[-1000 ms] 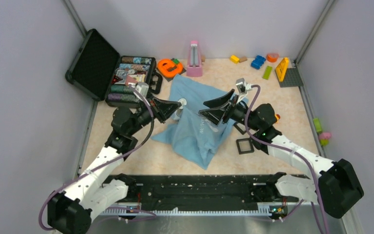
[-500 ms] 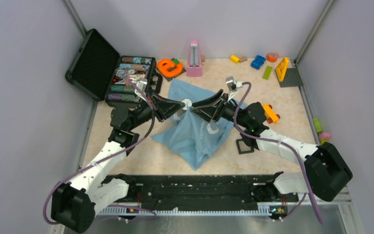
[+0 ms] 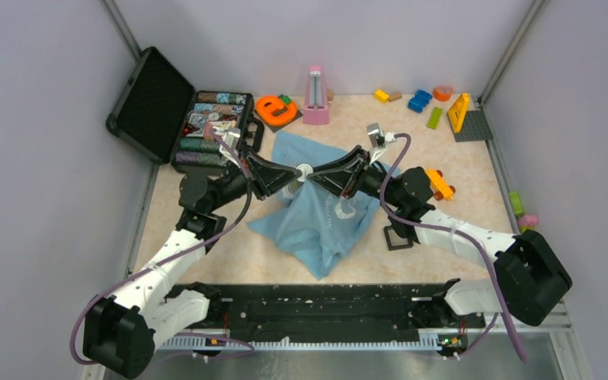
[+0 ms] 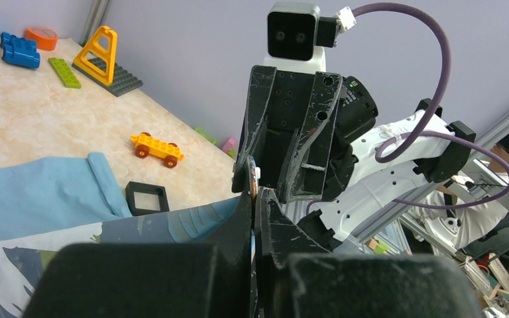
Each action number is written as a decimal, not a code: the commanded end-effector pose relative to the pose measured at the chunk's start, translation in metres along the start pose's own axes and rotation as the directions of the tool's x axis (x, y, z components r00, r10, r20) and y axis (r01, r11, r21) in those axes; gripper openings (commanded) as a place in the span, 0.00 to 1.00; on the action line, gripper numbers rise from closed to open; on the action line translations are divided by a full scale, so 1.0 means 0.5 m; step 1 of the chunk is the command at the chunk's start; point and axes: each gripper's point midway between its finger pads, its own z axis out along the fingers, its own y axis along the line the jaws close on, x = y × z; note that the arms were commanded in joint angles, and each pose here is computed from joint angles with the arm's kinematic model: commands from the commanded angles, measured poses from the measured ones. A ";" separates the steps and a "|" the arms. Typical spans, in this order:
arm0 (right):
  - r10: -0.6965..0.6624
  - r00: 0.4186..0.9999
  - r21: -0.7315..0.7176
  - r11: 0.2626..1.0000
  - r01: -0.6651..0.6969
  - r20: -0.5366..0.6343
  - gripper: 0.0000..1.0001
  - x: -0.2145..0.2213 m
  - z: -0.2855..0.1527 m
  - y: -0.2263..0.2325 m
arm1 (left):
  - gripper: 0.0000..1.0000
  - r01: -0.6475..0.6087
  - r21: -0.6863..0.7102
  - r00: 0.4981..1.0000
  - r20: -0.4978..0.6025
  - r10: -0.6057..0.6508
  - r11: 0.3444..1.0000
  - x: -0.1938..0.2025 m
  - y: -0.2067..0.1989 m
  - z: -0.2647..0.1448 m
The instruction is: Remove the brooch from the garment
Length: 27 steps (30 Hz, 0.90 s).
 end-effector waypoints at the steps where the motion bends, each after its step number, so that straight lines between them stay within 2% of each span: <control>1: -0.023 0.999 -0.057 0.998 0.025 0.037 0.30 -0.031 0.019 0.037 | 0.00 -0.067 0.075 0.997 0.045 0.064 0.995 -0.028 -0.046 -0.002; 8: -0.013 0.999 -0.055 0.998 0.015 0.030 0.27 -0.026 0.019 0.038 | 0.00 -0.069 0.078 0.997 0.042 0.066 0.995 -0.021 -0.048 -0.007; 13: -0.005 1.000 -0.056 0.998 0.006 0.025 0.21 -0.023 0.021 0.038 | 0.00 -0.072 0.094 0.997 0.035 0.069 0.993 -0.016 -0.054 -0.010; 27: 0.024 1.000 -0.083 0.996 -0.023 0.008 0.19 -0.013 0.026 0.042 | 0.00 -0.066 0.083 0.998 0.020 0.065 0.994 -0.012 -0.044 -0.006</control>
